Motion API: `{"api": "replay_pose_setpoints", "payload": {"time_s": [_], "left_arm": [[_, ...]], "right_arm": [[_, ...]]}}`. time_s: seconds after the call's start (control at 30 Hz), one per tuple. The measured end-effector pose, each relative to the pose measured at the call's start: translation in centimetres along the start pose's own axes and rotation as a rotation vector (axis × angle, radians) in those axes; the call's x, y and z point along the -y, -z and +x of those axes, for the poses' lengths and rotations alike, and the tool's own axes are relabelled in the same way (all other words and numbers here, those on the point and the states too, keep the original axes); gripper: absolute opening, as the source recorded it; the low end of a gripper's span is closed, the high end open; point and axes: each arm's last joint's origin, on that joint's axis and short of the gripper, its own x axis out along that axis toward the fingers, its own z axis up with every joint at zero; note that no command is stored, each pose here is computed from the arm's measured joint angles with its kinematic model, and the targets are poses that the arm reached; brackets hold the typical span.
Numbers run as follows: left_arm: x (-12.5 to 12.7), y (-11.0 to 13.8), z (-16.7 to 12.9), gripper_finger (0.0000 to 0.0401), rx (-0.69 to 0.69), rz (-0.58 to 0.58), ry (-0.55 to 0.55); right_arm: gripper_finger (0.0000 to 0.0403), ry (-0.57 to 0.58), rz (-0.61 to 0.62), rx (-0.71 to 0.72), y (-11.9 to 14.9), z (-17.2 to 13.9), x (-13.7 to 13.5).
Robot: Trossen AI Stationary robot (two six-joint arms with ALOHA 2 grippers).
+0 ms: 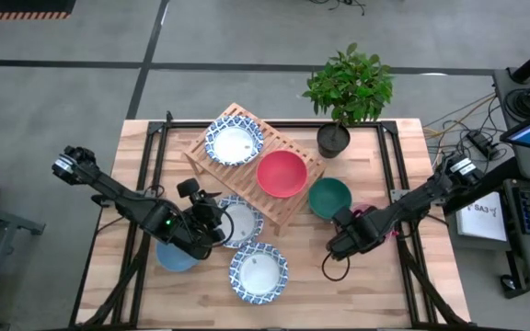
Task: Place and stack bowls onto a shelf
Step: Stack the pink bowl on top of the red bowl on the shelf
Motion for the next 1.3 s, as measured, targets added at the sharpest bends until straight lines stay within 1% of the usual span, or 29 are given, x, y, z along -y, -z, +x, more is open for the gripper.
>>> {"api": "replay_pose_setpoints", "payload": {"time_s": [0.13,0.23,0.37,0.53,0.7,0.77,0.87,1.03,1.17,1.3], "left_arm": [[0.0,0.0,0.0,0.0169,0.000,0.001,0.000],[0.0,0.0,0.0,0.0169,0.000,0.001,0.000],[0.0,0.0,0.0,0.0169,0.001,0.001,-0.001],[0.0,0.0,0.0,0.0169,0.002,0.001,-0.002],[0.0,0.0,0.0,0.0169,0.003,0.005,-0.002],[0.0,0.0,0.0,0.0169,0.003,0.004,-0.002],[0.0,0.0,0.0,0.0169,0.003,0.009,-0.001],[0.0,0.0,0.0,0.0169,0.003,0.014,-0.001],[0.0,0.0,0.0,0.0169,0.005,0.021,-0.001],[0.0,-0.1,0.0,0.0169,0.005,0.022,-0.001]], "right_arm": [[0.0128,0.029,-0.004,-0.005,0.1,1.1,-0.3],[0.0117,0.053,-0.007,-0.009,0.1,1.7,-0.6],[0.0083,0.075,0.002,-0.013,0.2,2.3,-0.9],[0.0019,0.079,0.003,-0.044,0.3,2.5,-1.1],[0.0010,0.047,0.002,-0.127,0.4,1.9,-1.1],[0.0009,0.003,-0.018,-0.152,0.4,1.0,-1.4],[0.0009,-0.089,-0.081,-0.174,0.3,-1.1,-2.0],[0.0009,-0.290,-0.254,-0.163,-0.2,-5.7,-3.6],[0.0009,-0.457,-0.440,-0.062,-0.6,-10.2,-4.7],[0.0009,-0.610,-0.576,0.135,-1.1,-14.3,-5.5]]}}
